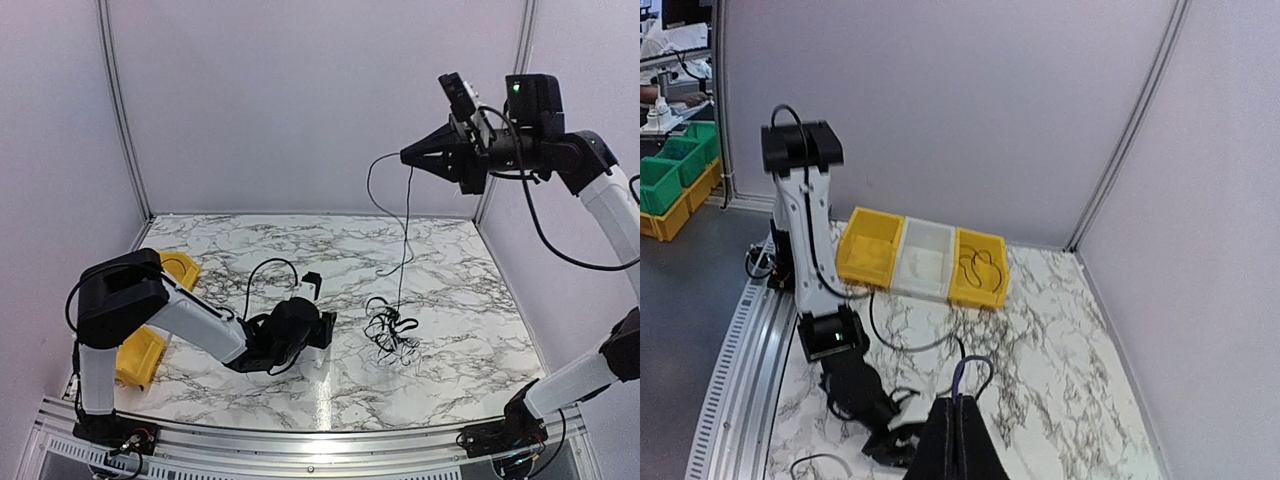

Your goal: Untangle the cables

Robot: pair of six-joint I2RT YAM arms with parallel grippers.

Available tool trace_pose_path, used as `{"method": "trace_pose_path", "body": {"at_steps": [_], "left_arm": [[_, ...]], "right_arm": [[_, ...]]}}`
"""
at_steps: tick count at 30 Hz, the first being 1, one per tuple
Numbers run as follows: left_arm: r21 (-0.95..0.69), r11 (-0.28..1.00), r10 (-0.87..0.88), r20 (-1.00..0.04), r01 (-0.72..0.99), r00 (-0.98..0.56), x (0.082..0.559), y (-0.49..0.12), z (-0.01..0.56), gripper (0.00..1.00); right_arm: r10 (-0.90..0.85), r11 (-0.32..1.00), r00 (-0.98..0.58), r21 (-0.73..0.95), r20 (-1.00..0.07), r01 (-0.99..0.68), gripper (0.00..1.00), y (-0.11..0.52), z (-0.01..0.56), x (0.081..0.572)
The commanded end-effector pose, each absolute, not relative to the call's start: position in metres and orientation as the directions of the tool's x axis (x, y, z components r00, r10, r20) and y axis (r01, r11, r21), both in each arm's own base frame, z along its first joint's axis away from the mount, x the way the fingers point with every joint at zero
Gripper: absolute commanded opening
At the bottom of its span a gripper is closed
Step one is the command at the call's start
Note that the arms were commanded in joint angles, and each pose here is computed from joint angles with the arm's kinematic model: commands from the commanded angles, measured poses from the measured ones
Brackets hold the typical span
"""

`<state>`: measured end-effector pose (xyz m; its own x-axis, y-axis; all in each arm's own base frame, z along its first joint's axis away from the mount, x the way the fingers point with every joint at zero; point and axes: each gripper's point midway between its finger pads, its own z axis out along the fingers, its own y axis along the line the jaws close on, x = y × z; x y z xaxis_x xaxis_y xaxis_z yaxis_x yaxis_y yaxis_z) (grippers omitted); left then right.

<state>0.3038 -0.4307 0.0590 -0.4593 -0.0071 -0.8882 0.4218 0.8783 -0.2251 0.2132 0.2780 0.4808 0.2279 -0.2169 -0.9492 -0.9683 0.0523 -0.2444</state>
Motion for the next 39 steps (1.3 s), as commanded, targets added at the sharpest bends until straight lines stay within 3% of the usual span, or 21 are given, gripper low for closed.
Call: {"method": "trace_pose_path", "body": {"at_steps": [1, 5, 10, 17, 23, 33, 36, 39], "left_arm": [[-0.271, 0.887, -0.128, -0.922, 0.374, -0.366, 0.303, -0.394, 0.136, 0.56], [-0.216, 0.891, -0.088, -0.945, 0.400, -0.314, 0.289, -0.363, 0.162, 0.65], [-0.086, 0.764, 0.077, -0.972, 0.639, -0.222, 0.255, -0.374, 0.191, 0.69], [0.041, 0.545, 0.156, -0.986, 0.838, -0.054, 0.217, -0.413, 0.245, 0.74], [0.113, 0.504, 0.196, -0.981, 0.856, 0.014, 0.223, -0.439, 0.262, 0.71], [0.136, 0.477, 0.209, -0.977, 0.868, 0.038, 0.239, -0.472, 0.265, 0.52], [0.145, 0.490, 0.211, -0.976, 0.860, 0.044, 0.246, -0.477, 0.266, 0.37], [0.140, 0.491, 0.199, -0.979, 0.860, 0.046, 0.248, -0.476, 0.272, 0.10]], "right_arm": [[-0.302, 0.121, 0.153, -0.197, -0.941, -0.973, 0.00, 0.278, 0.428, 0.237], [-0.366, 0.123, 0.068, -0.121, -0.928, -0.985, 0.00, 0.280, 0.368, 0.245], [-0.380, 0.080, 0.017, -0.051, -0.925, -0.995, 0.00, 0.286, 0.333, 0.238], [-0.380, 0.038, -0.007, -0.008, -0.925, -0.999, 0.00, 0.294, 0.318, 0.231], [-0.371, 0.013, -0.011, 0.007, -0.929, -1.000, 0.00, 0.294, 0.318, 0.225], [-0.373, 0.011, -0.013, 0.010, -0.928, -1.000, 0.00, 0.293, 0.313, 0.221], [-0.373, 0.012, -0.015, 0.011, -0.928, -1.000, 0.00, 0.293, 0.311, 0.221], [-0.376, 0.015, -0.019, 0.014, -0.926, -1.000, 0.00, 0.292, 0.307, 0.221]]}}
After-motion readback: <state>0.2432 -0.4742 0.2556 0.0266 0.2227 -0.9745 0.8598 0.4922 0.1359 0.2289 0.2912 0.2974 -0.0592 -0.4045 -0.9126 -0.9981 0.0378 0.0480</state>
